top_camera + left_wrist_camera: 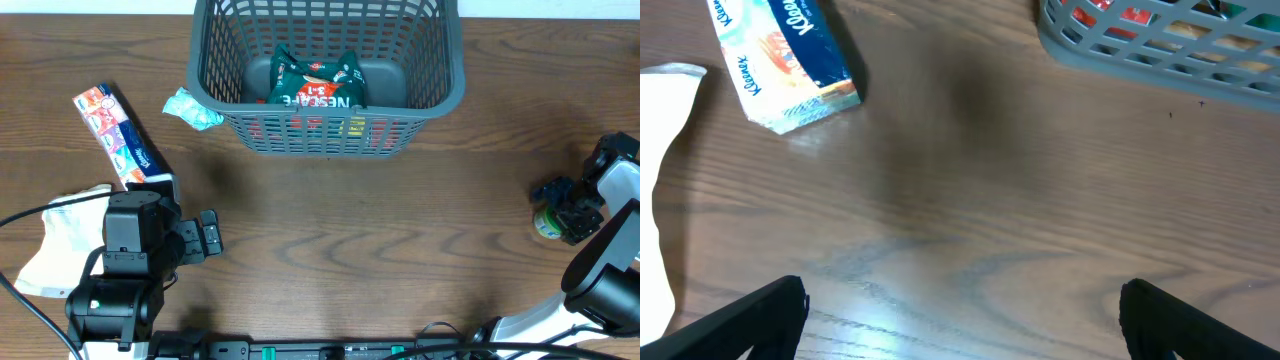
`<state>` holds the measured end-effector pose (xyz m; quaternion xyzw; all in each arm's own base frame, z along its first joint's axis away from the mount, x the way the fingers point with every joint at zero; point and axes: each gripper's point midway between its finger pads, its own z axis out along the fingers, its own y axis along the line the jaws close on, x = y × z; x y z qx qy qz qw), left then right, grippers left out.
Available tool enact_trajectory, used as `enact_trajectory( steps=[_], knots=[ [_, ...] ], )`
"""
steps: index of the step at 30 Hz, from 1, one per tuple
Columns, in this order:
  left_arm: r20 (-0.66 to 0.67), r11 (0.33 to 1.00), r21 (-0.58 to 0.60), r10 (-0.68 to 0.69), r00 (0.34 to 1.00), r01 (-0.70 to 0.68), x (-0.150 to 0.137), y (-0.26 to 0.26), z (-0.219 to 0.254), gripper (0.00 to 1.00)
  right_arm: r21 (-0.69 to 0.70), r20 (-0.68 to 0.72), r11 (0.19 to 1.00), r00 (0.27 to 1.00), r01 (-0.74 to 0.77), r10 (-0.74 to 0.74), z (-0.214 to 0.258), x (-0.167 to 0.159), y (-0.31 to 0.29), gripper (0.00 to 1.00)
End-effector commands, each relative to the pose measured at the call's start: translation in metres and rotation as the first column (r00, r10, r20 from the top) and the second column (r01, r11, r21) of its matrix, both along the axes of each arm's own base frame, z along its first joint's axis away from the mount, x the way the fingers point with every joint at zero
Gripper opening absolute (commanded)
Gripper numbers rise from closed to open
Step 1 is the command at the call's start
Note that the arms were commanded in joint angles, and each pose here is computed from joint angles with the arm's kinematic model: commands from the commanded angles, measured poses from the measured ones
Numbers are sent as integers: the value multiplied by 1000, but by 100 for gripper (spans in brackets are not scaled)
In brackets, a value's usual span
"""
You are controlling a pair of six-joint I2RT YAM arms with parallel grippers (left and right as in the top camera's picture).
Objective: Pack container
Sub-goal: 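Lower the right gripper onto the green-capped bottle and grasp it, then lift the bottle and carry it over the basket with the right gripper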
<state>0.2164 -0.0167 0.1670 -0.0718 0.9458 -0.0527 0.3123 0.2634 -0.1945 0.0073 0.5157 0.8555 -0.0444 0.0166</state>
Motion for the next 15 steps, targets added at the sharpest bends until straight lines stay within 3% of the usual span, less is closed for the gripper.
enact_trajectory(
  steps=[1,9,12,15],
  knots=[
    [21,1000,4,1,1000,-1,2,0,8,98,0,-26,1000,1000,-2,2,-5,-3,3,72],
    [21,1000,4,1,1000,-1,2,0,8,99,2,-27,1000,1000,-2,2,-5,-3,3,40],
    [21,1000,4,1,1000,-1,2,0,8,98,1,-26,1000,1000,-10,10,-4,-2,5,1],
    [22,1000,4,1,1000,-1,3,0,8,99,0,-25,999,999,-33,33,1,2,8,1]
  ],
)
